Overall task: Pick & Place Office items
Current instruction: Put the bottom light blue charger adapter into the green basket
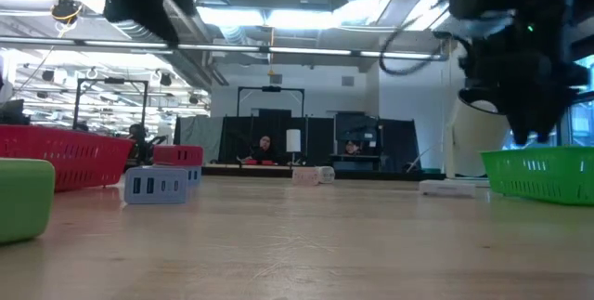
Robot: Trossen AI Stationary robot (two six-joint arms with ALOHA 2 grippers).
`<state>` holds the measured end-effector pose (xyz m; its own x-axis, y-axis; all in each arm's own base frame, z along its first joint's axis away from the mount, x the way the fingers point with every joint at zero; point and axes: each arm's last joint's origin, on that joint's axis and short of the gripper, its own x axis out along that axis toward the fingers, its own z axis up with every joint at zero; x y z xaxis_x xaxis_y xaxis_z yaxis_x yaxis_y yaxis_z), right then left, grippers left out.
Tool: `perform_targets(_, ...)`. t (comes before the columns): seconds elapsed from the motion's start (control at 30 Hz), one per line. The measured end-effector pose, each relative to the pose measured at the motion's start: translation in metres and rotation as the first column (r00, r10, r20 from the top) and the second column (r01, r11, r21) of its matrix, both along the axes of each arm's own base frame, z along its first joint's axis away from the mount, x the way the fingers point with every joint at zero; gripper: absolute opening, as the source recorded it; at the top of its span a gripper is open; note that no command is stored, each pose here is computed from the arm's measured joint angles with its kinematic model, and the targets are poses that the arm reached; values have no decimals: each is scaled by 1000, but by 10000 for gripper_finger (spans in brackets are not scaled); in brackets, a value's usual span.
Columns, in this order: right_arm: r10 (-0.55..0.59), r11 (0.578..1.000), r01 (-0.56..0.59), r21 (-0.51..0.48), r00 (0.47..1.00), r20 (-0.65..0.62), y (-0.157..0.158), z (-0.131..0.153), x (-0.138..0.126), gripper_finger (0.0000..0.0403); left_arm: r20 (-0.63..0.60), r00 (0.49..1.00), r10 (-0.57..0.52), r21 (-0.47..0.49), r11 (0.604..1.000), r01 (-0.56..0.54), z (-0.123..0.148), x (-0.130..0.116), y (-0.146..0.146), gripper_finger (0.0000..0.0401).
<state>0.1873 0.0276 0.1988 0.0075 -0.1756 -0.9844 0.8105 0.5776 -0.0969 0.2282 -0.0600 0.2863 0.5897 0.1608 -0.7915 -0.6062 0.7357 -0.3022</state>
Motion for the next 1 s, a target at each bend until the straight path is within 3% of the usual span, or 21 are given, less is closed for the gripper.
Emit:
perform_targets(0.13,150,986,-146,-80,988,44,-2,18,11,319,-119,973,-199,115,970,212,-22,17,-15,255)
perform_targets(0.23,255,956,-245,-164,966,48,-6,29,17,319,-220,898,-381,176,890,420,-38,26,-26,255)
perform_targets(0.3,304,931,-288,-225,952,40,-9,35,21,319,-296,809,-508,196,797,571,-48,30,-33,255)
perform_targets(0.4,346,898,-321,-299,937,33,-16,40,26,319,-394,620,-679,207,591,779,-62,38,-39,255)
perform_targets(0.53,309,916,-272,-294,947,88,-21,42,31,319,-488,368,-792,178,322,930,-80,47,-43,255)
perform_targets(0.63,257,944,-219,-248,957,134,-23,42,32,319,-533,207,-821,140,156,978,-92,52,-40,255)
perform_targets(0.73,210,960,-172,-223,964,164,-22,42,33,319,-541,97,-835,103,49,993,-100,57,-34,255)
perform_targets(1.0,130,975,-85,-205,968,215,-22,42,34,319,-601,-127,-789,63,-205,977,-118,69,-15,255)
